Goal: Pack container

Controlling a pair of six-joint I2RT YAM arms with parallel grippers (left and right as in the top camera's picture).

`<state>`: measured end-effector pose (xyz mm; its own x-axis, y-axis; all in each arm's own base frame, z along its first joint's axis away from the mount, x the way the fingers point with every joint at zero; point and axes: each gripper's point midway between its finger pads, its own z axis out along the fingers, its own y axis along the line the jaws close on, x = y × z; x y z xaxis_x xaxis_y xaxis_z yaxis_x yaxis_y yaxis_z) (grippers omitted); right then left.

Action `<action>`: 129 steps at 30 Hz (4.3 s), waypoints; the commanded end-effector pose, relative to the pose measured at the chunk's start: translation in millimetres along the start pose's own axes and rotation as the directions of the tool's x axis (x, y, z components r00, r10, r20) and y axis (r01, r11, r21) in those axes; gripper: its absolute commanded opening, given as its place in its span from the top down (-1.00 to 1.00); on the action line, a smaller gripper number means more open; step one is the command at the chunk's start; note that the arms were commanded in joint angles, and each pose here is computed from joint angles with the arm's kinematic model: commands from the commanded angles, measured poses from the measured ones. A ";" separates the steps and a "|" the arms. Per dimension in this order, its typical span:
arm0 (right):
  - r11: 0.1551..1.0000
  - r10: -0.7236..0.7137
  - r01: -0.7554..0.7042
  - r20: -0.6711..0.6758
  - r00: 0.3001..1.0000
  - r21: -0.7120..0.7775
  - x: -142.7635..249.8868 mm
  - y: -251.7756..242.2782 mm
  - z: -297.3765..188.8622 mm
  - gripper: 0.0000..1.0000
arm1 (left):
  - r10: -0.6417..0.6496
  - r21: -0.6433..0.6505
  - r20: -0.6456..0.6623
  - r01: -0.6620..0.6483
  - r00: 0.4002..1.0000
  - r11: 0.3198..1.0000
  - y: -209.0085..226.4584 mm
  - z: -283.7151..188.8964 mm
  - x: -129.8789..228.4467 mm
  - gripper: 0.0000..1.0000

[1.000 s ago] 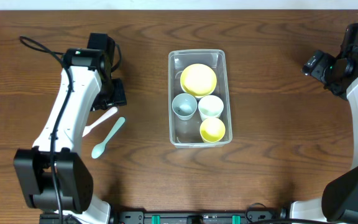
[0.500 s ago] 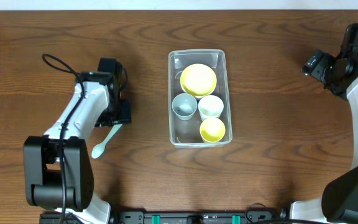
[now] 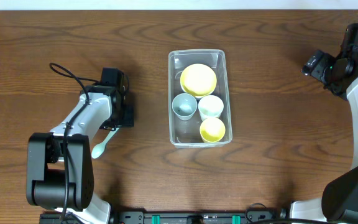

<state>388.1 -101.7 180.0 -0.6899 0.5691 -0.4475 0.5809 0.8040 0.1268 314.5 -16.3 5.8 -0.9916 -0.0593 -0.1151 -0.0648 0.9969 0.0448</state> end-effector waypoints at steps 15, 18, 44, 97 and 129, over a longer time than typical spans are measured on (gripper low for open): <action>1.000 0.003 -0.003 -0.004 1.000 0.007 0.3 -1.6 1.9 -0.98 | 0.010 0.016 -0.013 -0.010 1.000 1.000 -0.4 26.4 22.3 0.55; 1.000 0.003 -0.003 -0.004 1.000 0.007 0.3 -1.6 1.9 -0.98 | 0.009 0.016 -0.013 -0.009 1.000 1.000 -0.4 26.4 22.3 0.62; 1.000 0.003 -0.003 -0.004 1.000 0.007 0.3 -1.6 1.9 -0.99 | 0.253 0.168 0.071 -0.262 0.965 0.950 -68.5 -85.3 66.1 0.05; 1.000 0.003 -0.003 -0.004 1.000 0.007 0.3 -1.6 1.9 -0.99 | 0.567 0.263 -0.057 -0.535 0.822 0.803 -96.4 -17.4 137.0 -0.40; 1.000 0.003 -0.003 -0.003 1.000 0.007 0.2 -1.6 1.9 -0.99 | 0.538 0.046 -0.007 -0.537 0.843 0.842 -69.7 0.2 112.1 -0.51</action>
<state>388.1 -101.7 180.0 -0.6899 0.5691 -0.4475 0.5809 0.8040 0.1268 207.1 -100.7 -6.2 -0.8654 0.4954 -0.0756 0.4962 0.8682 0.0086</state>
